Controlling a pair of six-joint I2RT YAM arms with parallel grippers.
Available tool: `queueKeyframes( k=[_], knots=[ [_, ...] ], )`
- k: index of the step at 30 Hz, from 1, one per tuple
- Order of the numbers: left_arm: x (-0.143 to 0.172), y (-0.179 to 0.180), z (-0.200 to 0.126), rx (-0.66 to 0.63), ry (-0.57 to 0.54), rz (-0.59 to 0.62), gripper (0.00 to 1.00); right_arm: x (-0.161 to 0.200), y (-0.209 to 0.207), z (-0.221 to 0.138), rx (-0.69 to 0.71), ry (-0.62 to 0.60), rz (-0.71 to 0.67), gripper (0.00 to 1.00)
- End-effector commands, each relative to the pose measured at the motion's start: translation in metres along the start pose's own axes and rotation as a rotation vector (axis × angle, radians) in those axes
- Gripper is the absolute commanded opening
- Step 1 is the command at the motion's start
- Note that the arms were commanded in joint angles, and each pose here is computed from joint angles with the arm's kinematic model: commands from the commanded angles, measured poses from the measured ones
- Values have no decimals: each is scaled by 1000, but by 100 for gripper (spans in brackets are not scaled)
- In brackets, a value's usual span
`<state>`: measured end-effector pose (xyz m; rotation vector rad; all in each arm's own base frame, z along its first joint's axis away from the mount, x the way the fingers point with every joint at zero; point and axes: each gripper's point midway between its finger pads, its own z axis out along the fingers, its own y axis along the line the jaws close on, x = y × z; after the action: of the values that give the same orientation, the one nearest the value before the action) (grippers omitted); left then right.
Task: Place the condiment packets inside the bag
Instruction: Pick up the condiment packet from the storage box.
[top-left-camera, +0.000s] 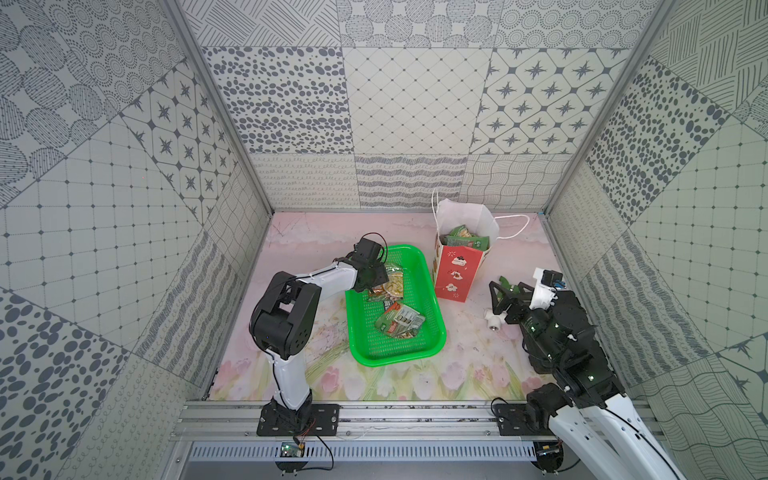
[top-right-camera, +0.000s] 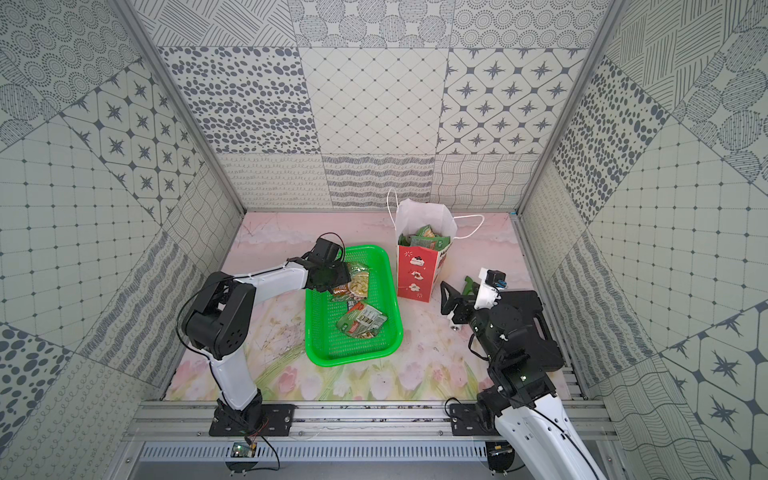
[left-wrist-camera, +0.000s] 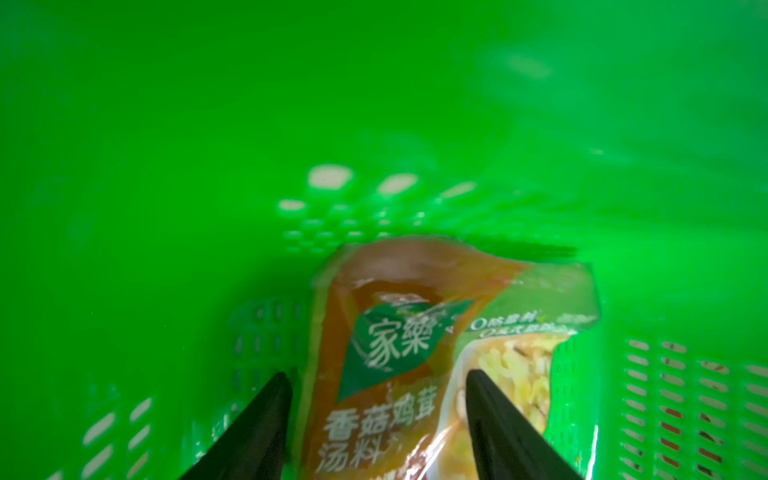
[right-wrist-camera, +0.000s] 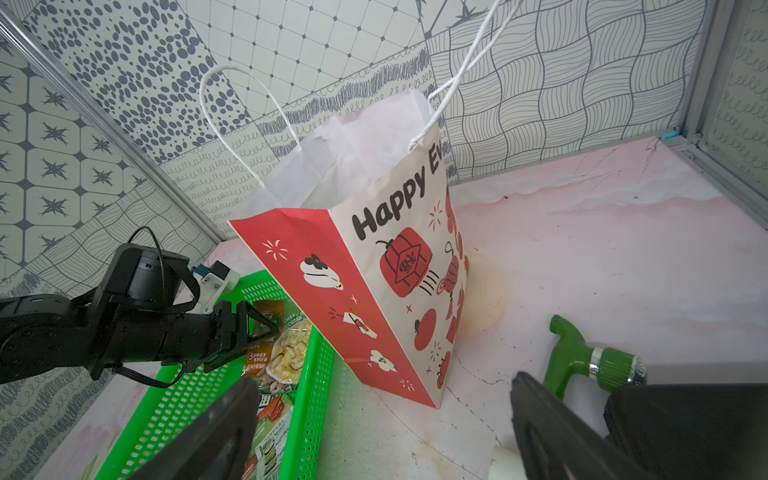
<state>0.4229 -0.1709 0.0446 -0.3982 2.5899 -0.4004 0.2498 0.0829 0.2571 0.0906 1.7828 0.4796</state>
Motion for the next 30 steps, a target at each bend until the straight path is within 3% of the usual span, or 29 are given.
queueKeyframes(
  k=[1, 7, 12, 15, 17, 23, 30],
  knots=[
    [-13, -49, -18, 310, -39, -23, 61, -7, 4, 1, -16, -38, -5, 97],
    [-11, -71, -44, 477, -63, -3, 52, -7, 5, 1, -25, -37, 0, 97],
    [1, -90, -47, 599, 17, -12, 52, -7, 6, 1, -29, -36, -1, 97],
    [0, -77, -42, 523, 0, -30, 56, -7, 6, 1, -28, -37, -1, 97],
    [0, -61, -36, 413, -7, -27, 62, -7, 6, 1, -27, -36, 0, 97],
    [-6, -20, -18, 116, -19, 10, 70, -7, 7, 1, -33, -33, 1, 97],
    [-6, -8, 9, 5, 36, 63, 69, -5, 5, 2, -25, -30, 0, 97]
  ],
)
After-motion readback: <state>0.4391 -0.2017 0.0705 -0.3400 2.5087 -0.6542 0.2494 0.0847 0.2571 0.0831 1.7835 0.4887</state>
